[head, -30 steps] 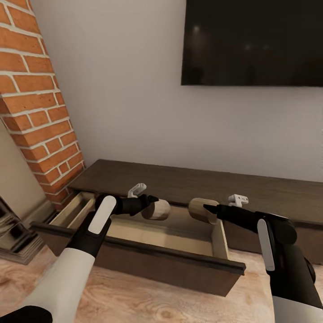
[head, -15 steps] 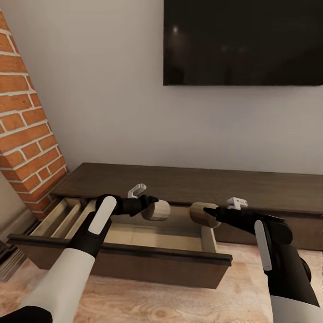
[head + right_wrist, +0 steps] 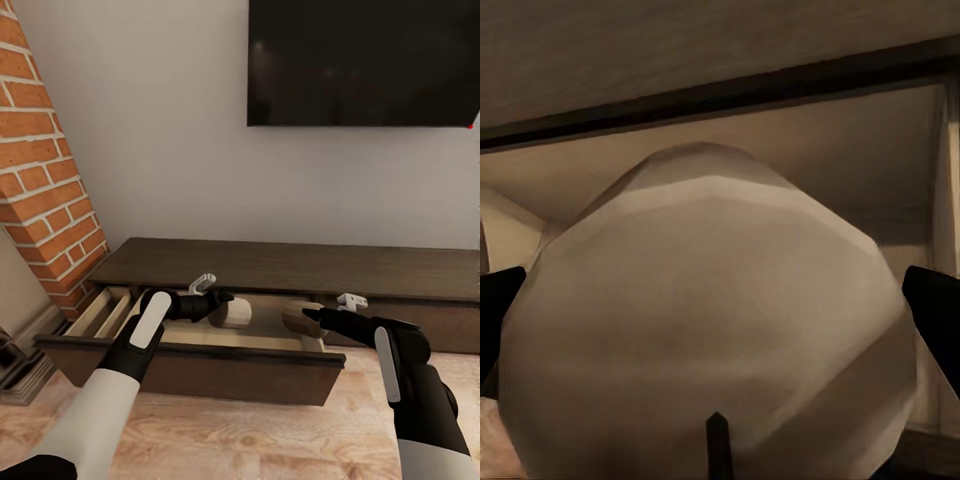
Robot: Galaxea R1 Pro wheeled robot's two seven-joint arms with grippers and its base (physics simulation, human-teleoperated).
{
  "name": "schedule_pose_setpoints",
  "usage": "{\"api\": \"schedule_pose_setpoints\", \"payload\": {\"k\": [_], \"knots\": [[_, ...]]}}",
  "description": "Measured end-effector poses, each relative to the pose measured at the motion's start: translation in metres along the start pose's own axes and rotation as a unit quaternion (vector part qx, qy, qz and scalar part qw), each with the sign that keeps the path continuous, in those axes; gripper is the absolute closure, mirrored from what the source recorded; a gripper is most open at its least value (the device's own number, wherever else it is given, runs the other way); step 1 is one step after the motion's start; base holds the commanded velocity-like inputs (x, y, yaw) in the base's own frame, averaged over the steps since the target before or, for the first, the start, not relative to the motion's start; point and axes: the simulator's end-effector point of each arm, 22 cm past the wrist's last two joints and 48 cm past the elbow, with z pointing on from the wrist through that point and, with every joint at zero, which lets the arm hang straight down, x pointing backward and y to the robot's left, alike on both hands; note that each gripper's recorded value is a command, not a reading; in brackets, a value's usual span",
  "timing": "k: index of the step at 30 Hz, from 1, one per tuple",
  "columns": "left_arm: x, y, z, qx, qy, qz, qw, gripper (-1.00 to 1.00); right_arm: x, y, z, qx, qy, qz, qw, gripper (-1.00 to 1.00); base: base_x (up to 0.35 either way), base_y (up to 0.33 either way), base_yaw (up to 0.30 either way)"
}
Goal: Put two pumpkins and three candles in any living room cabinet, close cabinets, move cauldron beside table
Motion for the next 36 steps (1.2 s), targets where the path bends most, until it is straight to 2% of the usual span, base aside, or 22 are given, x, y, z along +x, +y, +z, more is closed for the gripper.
{"api": "schedule_pose_setpoints", "payload": {"k": [6, 14, 18, 19, 21, 23, 29, 36], "knots": [[0.001, 0.001, 0.000, -0.003, 0.000, 0.000, 1.0000, 1.00, -0.002, 0.002, -0.001, 0.000, -0.003, -0.001, 1.0000, 1.00, -0.005, 0.042, -0.009], [0.001, 0.002, 0.000, -0.003, 0.001, 0.001, 1.0000, 1.00, -0.001, 0.001, 0.000, 0.000, -0.001, 0.000, 1.0000, 1.00, 0.201, 0.162, -0.001], [0.010, 0.008, 0.004, -0.010, 0.011, -0.001, 0.9999, 1.00, 0.023, -0.006, 0.016, 0.001, 0.033, 0.016, 0.9993, 1.00, 0.107, 0.087, 0.000], [0.012, 0.012, 0.005, -0.017, 0.015, -0.001, 0.9998, 1.00, 0.029, -0.009, 0.019, 0.004, 0.041, 0.018, 0.9990, 1.00, 0.041, 0.034, 0.000], [0.029, 0.034, 0.012, -0.046, 0.039, -0.010, 0.9981, 1.00, 0.049, -0.010, 0.032, 0.000, 0.072, 0.030, 0.9970, 1.00, 0.019, 0.016, 0.000], [0.032, 0.038, 0.013, -0.050, 0.045, -0.015, 0.9976, 1.00, 0.056, -0.011, 0.038, 0.000, 0.085, 0.034, 0.9958, 1.00, 0.010, 0.008, 0.000], [0.037, 0.047, 0.015, -0.064, 0.052, -0.016, 0.9965, 1.00, 0.064, -0.012, 0.047, -0.002, 0.102, 0.041, 0.9939, 1.00, 0.004, 0.003, 0.000], [0.034, 0.050, 0.014, -0.066, 0.046, -0.023, 0.9965, 1.00, 0.065, -0.012, 0.048, -0.001, 0.104, 0.040, 0.9937, 1.00, 0.013, 0.016, 0.000]]}}
